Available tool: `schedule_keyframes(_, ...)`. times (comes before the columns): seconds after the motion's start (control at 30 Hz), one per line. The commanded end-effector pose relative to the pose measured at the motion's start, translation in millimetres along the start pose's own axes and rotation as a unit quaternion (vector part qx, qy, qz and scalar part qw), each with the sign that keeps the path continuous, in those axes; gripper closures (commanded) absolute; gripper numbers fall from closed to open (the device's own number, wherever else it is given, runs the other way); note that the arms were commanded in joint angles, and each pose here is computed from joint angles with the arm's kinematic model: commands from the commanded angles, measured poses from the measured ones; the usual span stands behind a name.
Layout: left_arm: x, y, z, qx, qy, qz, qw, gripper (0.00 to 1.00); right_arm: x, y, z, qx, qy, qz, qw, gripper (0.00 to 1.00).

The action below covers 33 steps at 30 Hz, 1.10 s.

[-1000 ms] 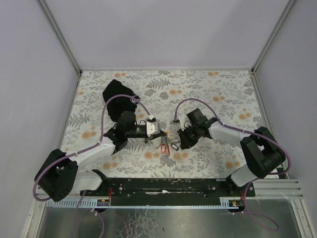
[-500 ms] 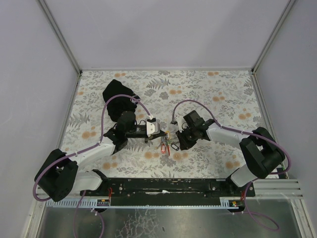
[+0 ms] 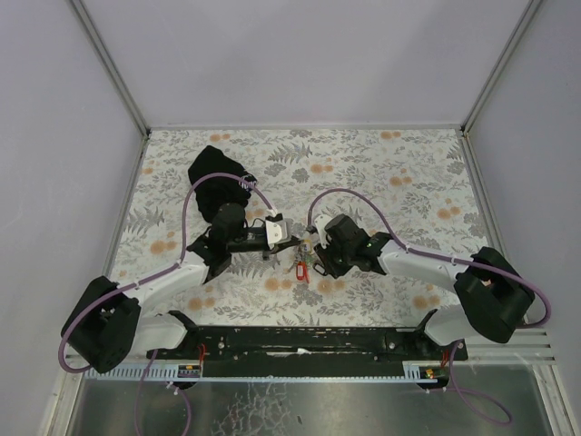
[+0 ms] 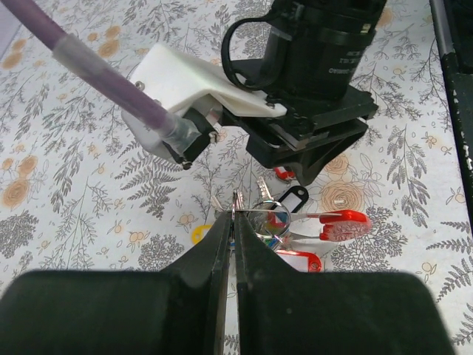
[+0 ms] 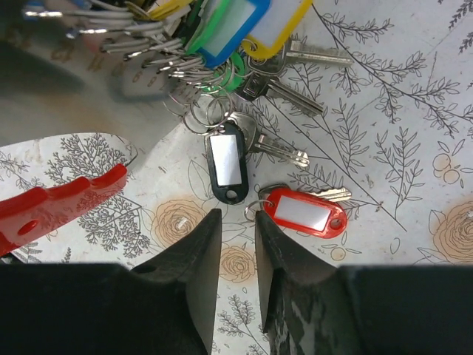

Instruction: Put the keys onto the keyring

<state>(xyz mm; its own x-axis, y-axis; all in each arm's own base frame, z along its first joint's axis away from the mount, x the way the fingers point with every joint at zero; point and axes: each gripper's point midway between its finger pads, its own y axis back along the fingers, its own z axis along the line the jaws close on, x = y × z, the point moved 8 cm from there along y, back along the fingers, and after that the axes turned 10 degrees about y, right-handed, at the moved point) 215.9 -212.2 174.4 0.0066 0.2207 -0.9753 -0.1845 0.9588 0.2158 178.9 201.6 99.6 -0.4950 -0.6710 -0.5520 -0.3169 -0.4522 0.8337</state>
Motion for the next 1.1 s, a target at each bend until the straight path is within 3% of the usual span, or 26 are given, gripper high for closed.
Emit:
schedule_keyframes(0.0, -8.5, 6.4, 6.2, -0.026, -0.027, -0.017, 0.999, 1.0, -9.5, -2.4, 2.5, 0.048, -0.011, -0.016, 0.999, 0.69)
schedule_keyframes(0.77, -10.5, 5.2, 5.5, -0.017, -0.026, -0.024, 0.999, 1.0, -7.2, -14.8, 2.5, 0.106, -0.025, 0.027, 0.994, 0.73)
schedule_keyframes(1.07, -11.3, 5.0, 5.2, -0.015, -0.027, -0.026, 0.999, 1.0, -5.9, -13.8, -1.1, 0.128, -0.035, 0.038, 0.99, 0.91)
